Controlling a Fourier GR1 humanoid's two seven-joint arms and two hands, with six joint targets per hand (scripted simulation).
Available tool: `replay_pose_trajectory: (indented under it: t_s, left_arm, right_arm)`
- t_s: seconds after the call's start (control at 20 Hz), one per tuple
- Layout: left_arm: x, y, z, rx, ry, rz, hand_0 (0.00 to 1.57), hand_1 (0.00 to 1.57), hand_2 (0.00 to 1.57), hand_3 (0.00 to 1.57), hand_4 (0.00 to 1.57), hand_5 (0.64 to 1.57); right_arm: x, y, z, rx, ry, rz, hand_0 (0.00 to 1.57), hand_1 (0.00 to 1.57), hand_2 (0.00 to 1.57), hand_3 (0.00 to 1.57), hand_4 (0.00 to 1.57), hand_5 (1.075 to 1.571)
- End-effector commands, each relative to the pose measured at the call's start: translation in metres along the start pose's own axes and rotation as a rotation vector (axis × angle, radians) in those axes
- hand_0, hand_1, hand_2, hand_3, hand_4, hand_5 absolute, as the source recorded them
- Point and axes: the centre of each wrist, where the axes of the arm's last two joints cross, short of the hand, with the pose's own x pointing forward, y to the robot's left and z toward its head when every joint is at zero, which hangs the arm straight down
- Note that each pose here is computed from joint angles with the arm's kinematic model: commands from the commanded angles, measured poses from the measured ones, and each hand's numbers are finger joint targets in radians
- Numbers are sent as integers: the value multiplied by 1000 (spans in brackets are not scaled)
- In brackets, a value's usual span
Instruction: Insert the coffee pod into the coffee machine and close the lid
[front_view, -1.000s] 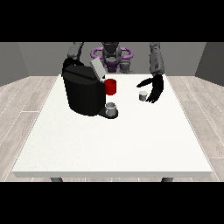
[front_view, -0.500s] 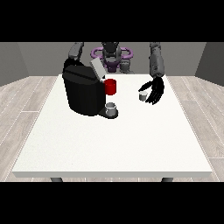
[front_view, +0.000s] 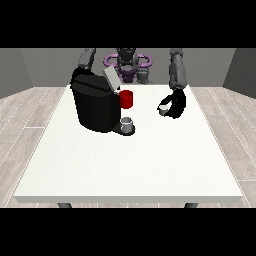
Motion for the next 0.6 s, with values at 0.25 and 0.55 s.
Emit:
replay_pose_trajectory:
  t_s: [0.25, 0.55]
  left_arm:
    - [4, 2, -5, -30, -51, -105, 1225, 1225, 1358, 1305, 473, 1571]
    - [49, 15, -28, -76, -180, -43, 1450, 1450, 1452, 1388, 623, 1571]
  right_arm:
    - [4, -19, -14, -31, 1, -4, 0, 0, 0, 0, 430, 1571]
    - [-12, -16, -6, -33, 90, -37, 0, 0, 0, 0, 505, 1571]
